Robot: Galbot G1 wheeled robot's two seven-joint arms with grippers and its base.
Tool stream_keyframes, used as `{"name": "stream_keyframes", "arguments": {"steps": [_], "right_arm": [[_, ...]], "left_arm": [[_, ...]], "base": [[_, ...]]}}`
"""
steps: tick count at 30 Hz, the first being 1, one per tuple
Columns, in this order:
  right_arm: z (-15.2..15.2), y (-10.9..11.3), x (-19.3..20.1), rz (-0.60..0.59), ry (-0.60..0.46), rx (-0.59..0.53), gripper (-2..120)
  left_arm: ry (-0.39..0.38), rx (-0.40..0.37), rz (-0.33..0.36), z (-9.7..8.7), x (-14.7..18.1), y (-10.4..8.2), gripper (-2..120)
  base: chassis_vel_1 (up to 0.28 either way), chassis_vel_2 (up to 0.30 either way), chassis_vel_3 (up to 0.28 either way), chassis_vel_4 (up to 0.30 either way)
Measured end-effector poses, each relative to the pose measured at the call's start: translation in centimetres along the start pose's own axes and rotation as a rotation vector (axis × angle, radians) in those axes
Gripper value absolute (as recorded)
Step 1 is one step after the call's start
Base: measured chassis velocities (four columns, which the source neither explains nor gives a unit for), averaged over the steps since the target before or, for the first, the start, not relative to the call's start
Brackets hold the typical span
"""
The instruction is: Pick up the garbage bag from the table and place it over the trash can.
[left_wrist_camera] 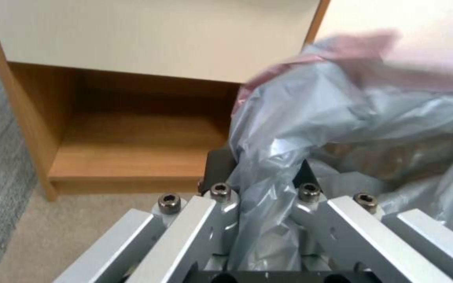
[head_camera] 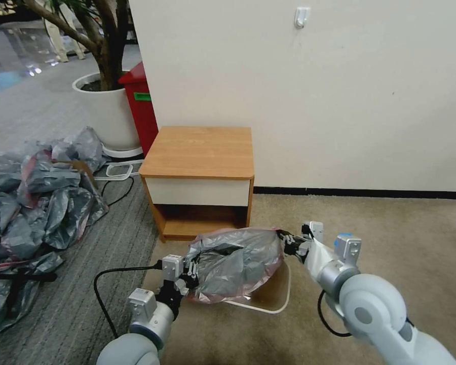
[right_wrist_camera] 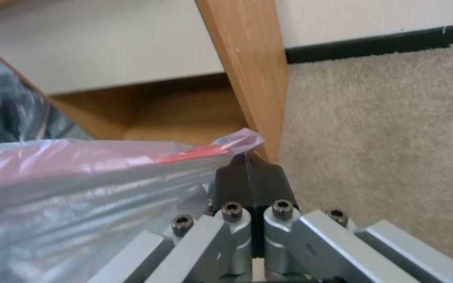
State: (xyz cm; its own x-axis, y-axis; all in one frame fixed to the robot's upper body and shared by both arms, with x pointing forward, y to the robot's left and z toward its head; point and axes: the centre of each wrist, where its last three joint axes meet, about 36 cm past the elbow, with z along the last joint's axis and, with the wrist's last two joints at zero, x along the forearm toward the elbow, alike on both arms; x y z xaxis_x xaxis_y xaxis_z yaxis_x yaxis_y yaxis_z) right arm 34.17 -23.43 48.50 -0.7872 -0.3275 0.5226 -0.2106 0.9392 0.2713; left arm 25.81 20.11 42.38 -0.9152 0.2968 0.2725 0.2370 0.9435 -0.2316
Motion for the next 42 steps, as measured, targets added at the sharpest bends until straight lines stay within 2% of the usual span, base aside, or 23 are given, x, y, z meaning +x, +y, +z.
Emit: {"name": "stream_keyframes", "arguments": {"steps": [6, 13, 16, 18, 20, 23, 24, 26, 28, 30, 35, 36, 37, 42], "right_arm": [[-0.7, -1.2, 0.7, 0.001, 0.044, 0.027, 0], [-1.4, -1.9, 1.1, -0.015, 0.058, -0.015, 0], [-1.6, -2.0, 1.4, -0.017, 0.050, -0.026, 4], [-2.2, -1.9, 2.5, -0.026, 0.028, -0.045, 15], [-2.5, -1.6, 3.0, -0.029, 0.019, -0.055, 18], [-3.1, -0.5, 4.6, -0.039, 0.004, -0.079, 32], [-3.1, -0.5, 4.6, -0.039, 0.004, -0.079, 32], [-3.3, 0.9, 5.9, -0.041, -0.023, -0.089, 45], [-3.4, 1.5, 6.4, -0.047, -0.037, -0.099, 49], [-3.5, 3.3, 7.9, -0.081, -0.058, -0.134, 59], [-1.8, 4.7, 8.2, -0.151, -0.011, -0.217, 76], [-1.8, 4.7, 8.2, -0.151, -0.011, -0.217, 76], [-1.2, 5.1, 8.1, -0.195, 0.005, -0.232, 84], [-0.3, 6.2, 7.9, -0.288, 0.065, -0.224, 99]], "left_arm": [[0.002, 0.036, -0.007, -0.2, 0.0, 0.3, 7], [0.017, 0.098, 0.005, -0.4, -0.1, 0.3, 7], [0.020, 0.103, 0.003, -0.4, -0.1, 0.4, 7], [0.029, 0.107, -0.006, -0.2, -0.4, 0.6, 7], [0.034, 0.109, -0.015, -0.1, -0.6, 0.8, 7], [0.053, 0.123, -0.038, 0.3, -1.2, 1.0, 7], [0.053, 0.123, -0.038, 0.3, -1.2, 1.0, 7], [0.070, 0.146, -0.062, 0.6, -1.9, 1.1, 7], [0.078, 0.162, -0.071, 0.7, -2.1, 1.1, 7], [0.091, 0.196, -0.090, 0.6, -2.4, 1.2, 7], [0.111, 0.251, -0.117, 0.2, -2.7, 1.3, 7], [0.111, 0.251, -0.117, 0.2, -2.7, 1.3, 7], [0.111, 0.260, -0.122, 0.0, -2.7, 1.3, 7], [0.095, 0.256, -0.123, -0.6, -2.6, 1.3, 7]], "base": [[0.000, 0.000, 0.000, 0.000], [0.000, 0.000, 0.000, 0.000], [0.000, 0.000, 0.000, 0.000], [0.000, 0.000, 0.000, 0.000], [0.000, 0.000, 0.000, 0.000], [0.000, 0.000, 0.000, 0.000], [0.000, 0.000, 0.000, 0.000], [0.000, 0.000, 0.000, 0.000], [0.000, 0.000, 0.000, 0.000], [0.000, 0.000, 0.000, 0.000], [0.000, 0.000, 0.000, 0.000], [0.000, 0.000, 0.000, 0.000], [0.000, 0.000, 0.000, 0.000], [0.000, 0.000, 0.000, 0.000]]}}
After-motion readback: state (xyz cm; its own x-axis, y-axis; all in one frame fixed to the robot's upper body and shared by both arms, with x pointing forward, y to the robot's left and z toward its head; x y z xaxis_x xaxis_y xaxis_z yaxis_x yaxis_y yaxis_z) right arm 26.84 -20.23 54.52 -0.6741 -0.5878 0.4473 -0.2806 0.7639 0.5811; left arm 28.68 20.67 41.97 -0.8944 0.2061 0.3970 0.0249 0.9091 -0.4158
